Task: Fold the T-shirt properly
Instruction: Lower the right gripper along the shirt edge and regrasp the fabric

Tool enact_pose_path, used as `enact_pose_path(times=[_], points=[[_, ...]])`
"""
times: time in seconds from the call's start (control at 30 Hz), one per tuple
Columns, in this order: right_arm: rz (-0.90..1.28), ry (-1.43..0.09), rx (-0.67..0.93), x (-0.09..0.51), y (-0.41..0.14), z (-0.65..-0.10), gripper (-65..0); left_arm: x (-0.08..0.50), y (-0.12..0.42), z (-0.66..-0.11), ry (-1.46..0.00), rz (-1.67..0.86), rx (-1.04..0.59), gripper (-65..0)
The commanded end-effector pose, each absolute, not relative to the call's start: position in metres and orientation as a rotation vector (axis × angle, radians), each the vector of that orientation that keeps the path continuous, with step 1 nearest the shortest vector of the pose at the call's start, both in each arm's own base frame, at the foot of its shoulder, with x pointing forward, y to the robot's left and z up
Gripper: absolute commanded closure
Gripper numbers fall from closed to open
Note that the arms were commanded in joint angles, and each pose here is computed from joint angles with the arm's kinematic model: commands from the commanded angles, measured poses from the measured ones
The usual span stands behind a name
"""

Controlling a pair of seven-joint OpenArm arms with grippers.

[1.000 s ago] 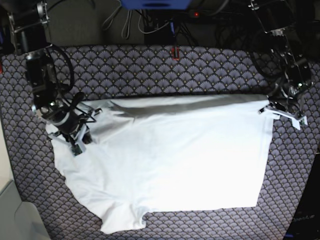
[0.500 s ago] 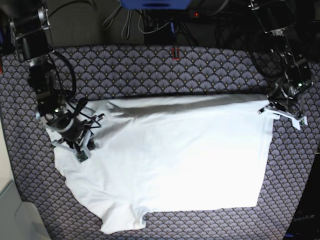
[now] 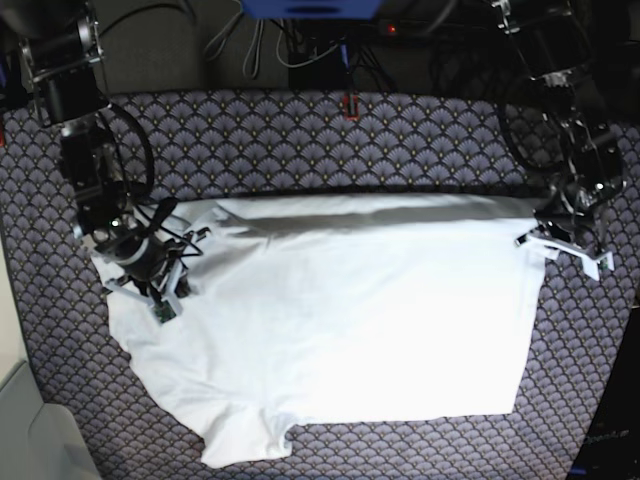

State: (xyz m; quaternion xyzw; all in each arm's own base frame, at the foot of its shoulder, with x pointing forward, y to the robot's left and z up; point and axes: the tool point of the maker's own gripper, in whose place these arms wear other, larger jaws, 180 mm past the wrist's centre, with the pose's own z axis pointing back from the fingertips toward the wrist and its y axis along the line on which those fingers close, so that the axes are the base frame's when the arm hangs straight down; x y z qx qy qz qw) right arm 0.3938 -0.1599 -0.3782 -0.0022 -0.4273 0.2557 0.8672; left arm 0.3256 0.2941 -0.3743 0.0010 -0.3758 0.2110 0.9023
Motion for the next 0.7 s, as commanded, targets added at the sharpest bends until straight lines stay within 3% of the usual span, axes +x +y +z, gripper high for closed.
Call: enact_pose_path(times=[0.0, 0.67], points=[[0.534, -0.955, -0.015, 0.406, -0.163, -0.36, 0.0, 0.341, 0.293, -0.357, -0.835, 0.414, 0.0, -0.4], [0.531, -0.956, -0.014, 0.406, -0.163, -0.36, 0.0, 0.351, 0.299, -0.349, -0.846, 0.387, 0.022, -0.5]])
